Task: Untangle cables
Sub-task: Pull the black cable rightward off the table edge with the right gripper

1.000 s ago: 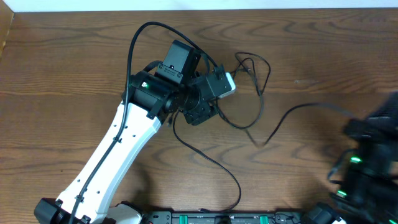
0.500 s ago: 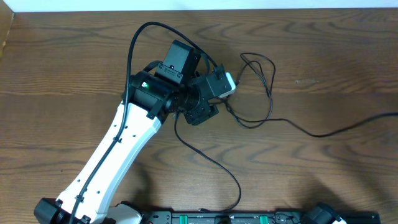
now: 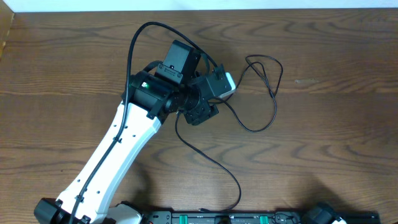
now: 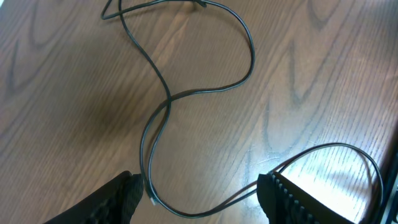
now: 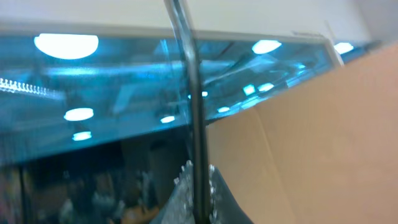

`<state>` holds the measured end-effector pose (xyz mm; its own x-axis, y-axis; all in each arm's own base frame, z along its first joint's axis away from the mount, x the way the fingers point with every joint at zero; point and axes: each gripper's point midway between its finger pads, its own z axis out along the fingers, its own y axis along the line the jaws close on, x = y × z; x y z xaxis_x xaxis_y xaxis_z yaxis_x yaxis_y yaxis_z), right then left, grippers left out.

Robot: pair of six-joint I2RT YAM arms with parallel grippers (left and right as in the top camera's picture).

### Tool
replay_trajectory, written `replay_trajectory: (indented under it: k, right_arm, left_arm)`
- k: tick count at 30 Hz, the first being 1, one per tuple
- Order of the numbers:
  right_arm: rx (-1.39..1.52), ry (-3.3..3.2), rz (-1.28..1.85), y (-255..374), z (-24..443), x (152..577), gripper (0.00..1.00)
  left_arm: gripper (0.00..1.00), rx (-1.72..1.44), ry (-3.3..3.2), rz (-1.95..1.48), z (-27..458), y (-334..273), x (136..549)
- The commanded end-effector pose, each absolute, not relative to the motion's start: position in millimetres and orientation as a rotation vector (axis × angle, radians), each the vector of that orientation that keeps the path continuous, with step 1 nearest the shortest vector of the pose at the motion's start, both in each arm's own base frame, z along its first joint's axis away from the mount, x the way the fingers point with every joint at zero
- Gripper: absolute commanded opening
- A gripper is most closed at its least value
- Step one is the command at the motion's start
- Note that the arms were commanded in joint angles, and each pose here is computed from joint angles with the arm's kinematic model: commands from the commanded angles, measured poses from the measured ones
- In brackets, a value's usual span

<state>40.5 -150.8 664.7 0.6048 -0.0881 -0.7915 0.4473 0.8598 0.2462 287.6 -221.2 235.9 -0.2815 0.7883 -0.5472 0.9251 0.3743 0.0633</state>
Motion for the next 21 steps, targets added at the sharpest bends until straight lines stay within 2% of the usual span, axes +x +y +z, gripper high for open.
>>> replay_trajectory:
  k: [1, 12, 21]
  right_arm:
    - [0.295, 0.892, -0.383, -121.5, 699.6, 63.2, 0.01]
    - [0.177, 1.203, -0.792, -68.3, 724.4, 153.3, 0.01]
    - [0.219, 1.256, -0.834, -56.7, 729.0, 174.0, 0.01]
  left_arm:
    - [0.65, 1.469, 2.160, -0.361, 233.2, -219.6, 288.7]
    - [0.64, 1.470, 2.163, -0.362, 232.9, -219.3, 288.1]
    - [0.65, 1.478, 2.182, -0.367, 230.5, -217.1, 284.1]
